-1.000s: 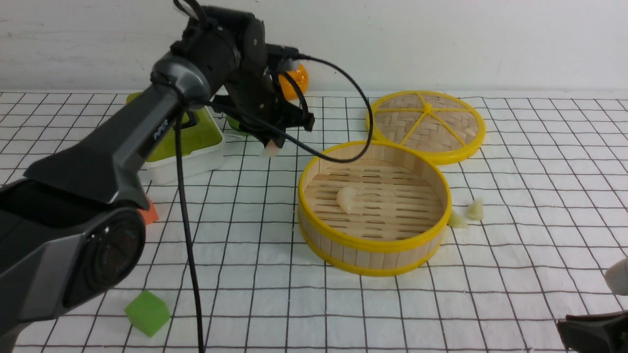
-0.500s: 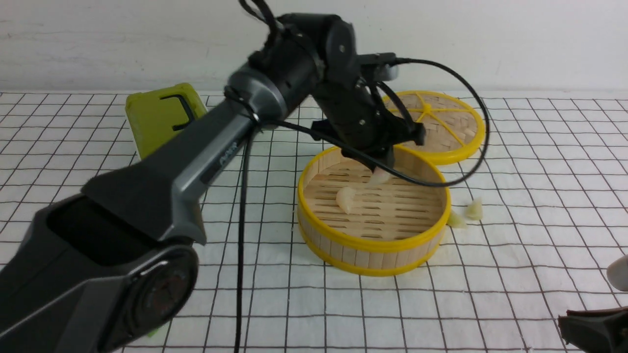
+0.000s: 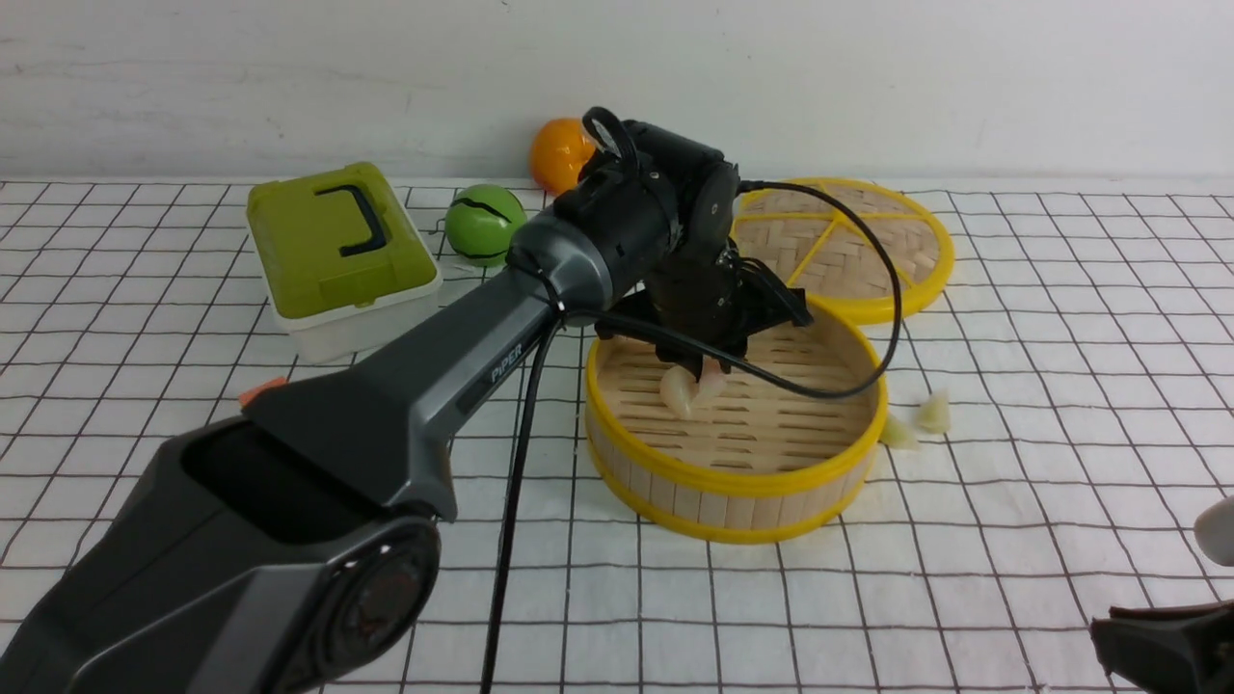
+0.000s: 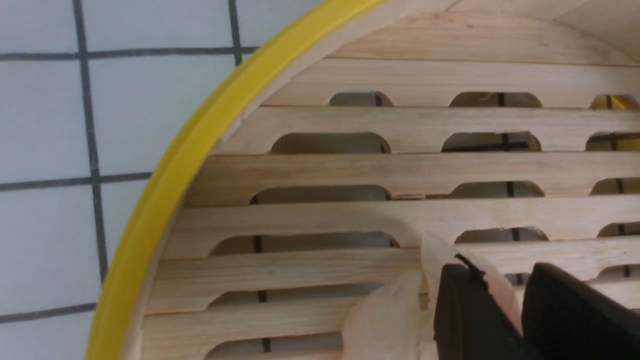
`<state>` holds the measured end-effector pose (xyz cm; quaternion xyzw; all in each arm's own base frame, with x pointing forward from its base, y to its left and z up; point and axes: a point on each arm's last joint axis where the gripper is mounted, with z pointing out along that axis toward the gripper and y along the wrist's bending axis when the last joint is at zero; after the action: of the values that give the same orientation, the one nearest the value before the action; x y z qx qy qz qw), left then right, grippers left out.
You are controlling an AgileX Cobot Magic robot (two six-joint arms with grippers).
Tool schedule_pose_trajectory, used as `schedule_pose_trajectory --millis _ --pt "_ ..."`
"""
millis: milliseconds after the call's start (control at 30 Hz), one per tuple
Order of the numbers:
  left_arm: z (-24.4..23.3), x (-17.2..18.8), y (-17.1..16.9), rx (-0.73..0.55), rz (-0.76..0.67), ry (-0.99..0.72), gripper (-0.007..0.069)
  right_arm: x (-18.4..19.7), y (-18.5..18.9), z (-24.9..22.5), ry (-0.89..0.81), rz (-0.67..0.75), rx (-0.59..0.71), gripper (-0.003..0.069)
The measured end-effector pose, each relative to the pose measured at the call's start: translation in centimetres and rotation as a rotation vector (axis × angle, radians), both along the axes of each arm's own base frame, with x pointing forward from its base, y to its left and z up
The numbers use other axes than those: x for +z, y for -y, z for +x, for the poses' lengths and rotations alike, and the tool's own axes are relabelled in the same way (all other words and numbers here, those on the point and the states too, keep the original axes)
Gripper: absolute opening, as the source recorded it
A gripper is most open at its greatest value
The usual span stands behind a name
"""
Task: Put the dumplings into the steamer on the table with the white tablecloth.
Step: 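Place the dumpling into the bamboo steamer basket with the left gripper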
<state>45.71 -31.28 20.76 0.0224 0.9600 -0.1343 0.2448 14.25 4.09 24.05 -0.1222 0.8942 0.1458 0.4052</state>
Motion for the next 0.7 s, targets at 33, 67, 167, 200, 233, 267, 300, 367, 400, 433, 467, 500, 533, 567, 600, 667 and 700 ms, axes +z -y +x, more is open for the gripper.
schedule_pose_trajectory --millis 33,67,167,200,233,267,300,367,400,433,467,500,533,567,600,667,700 --pt "0.0 -0.1 0.0 0.004 -0.001 -0.003 0.0136 0.0 0.0 0.0 0.0 0.003 -0.001 0.0088" --pt "0.0 -0.2 0.0 0.005 -0.001 -0.005 0.0141 0.0 0.0 0.0 0.0 0.003 -0.001 0.0089" --pt "0.0 -0.2 0.1 0.007 -0.007 -0.01 0.019 0.0 0.0 0.0 -0.001 0.006 -0.002 0.0092" --pt "0.0 -0.2 0.1 0.007 -0.007 -0.013 0.0216 0.0 0.0 0.0 -0.001 0.006 -0.002 0.0093" --pt "-0.1 -0.2 0.0 0.008 -0.007 -0.015 0.0249 0.0 0.0 0.0 -0.001 0.006 -0.002 0.0093" --pt "-0.1 -0.1 0.0 0.007 -0.007 -0.016 0.026 0.0 0.0 0.0 -0.001 0.006 -0.002 0.0093" --pt "-0.2 0.3 0.0 0.008 -0.014 -0.013 0.0295 0.0 0.0 0.0 -0.001 0.006 -0.002 0.0093" --pt "-0.3 0.9 0.0 0.008 -0.019 -0.008 0.0312 0.0 0.0 0.0 -0.001 0.006 -0.002 0.0093" --pt "-0.5 2.1 -0.2 0.005 -0.024 0.002 0.0328 0.0 0.0 0.0 -0.002 0.007 -0.001 0.0093" --pt "-0.6 2.2 -0.3 0.004 -0.022 0.0 0.033 0.0 0.0 0.0 -0.002 0.007 -0.001 0.0093" --pt "-1.3 4.7 -0.8 -0.018 -0.016 0.018 0.0335 -0.1 -0.1 -0.1 -0.014 0.01 0.006 0.0093" --pt "-1.4 5.0 -0.9 -0.027 -0.009 0.018 0.0335 -0.1 -0.1 -0.1 -0.016 0.011 0.007 0.0093" --pt "-2.2 7.2 -1.4 -0.059 0.004 0.038 0.033 -0.1 -0.2 -0.2 -0.033 0.022 0.01 0.0093" --pt "-3.0 9.3 -2.0 -0.111 0.032 0.063 0.0314 -0.1 -0.3 -0.1 -0.056 0.035 0.009 0.0093" --pt "-3.6 10.9 -2.4 -0.142 0.045 0.088 0.0292 0.1 -0.3 0.0 -0.066 0.041 0.009 0.0093" --pt "-4.8 14.3 -3.3 -0.197 0.057 0.161 0.024 0.6 -0.5 0.7 -0.089 0.052 0.004 0.0095" --pt "-6.1 17.5 -4.3 -0.225 0.05 0.233 0.0192 1.1 -0.6 1.4 -0.109 0.064 -0.002 0.0098"
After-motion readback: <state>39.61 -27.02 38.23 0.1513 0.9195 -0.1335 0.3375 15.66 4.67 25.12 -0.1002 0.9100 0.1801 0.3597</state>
